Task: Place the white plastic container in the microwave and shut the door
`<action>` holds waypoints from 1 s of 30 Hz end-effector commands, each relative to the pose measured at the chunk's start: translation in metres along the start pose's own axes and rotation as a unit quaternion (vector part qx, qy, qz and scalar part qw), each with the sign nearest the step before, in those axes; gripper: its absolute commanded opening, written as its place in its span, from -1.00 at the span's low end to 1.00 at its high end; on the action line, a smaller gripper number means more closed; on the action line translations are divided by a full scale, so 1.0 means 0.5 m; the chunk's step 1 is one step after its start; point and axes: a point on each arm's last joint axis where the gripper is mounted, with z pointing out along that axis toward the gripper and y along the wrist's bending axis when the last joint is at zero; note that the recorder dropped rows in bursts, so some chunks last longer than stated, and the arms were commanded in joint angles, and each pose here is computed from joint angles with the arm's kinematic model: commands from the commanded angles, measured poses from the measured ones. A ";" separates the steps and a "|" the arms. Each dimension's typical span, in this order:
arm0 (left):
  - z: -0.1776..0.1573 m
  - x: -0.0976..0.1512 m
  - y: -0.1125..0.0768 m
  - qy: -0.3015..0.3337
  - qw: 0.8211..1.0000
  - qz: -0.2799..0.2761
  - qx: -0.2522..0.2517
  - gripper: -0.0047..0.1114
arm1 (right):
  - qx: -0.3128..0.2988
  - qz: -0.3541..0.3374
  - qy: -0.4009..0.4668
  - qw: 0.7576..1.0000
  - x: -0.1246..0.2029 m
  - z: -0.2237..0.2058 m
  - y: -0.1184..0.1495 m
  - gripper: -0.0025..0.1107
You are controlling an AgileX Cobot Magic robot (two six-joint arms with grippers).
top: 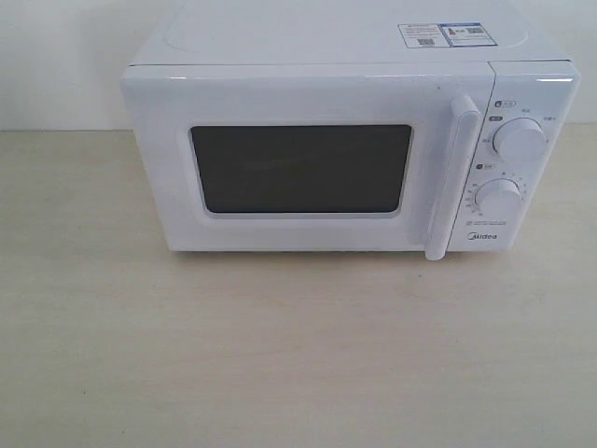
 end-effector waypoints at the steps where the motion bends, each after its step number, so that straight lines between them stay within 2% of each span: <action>1: -0.001 0.000 0.001 -0.005 1.000 -0.001 -0.002 -0.84 | 0.006 -0.004 -0.003 1.000 -0.001 -0.001 -0.001 -0.96; 30: -0.001 0.000 0.001 -0.005 1.000 -0.001 -0.002 -0.84 | 0.005 -0.002 0.001 1.000 0.001 -0.001 -0.001 -0.96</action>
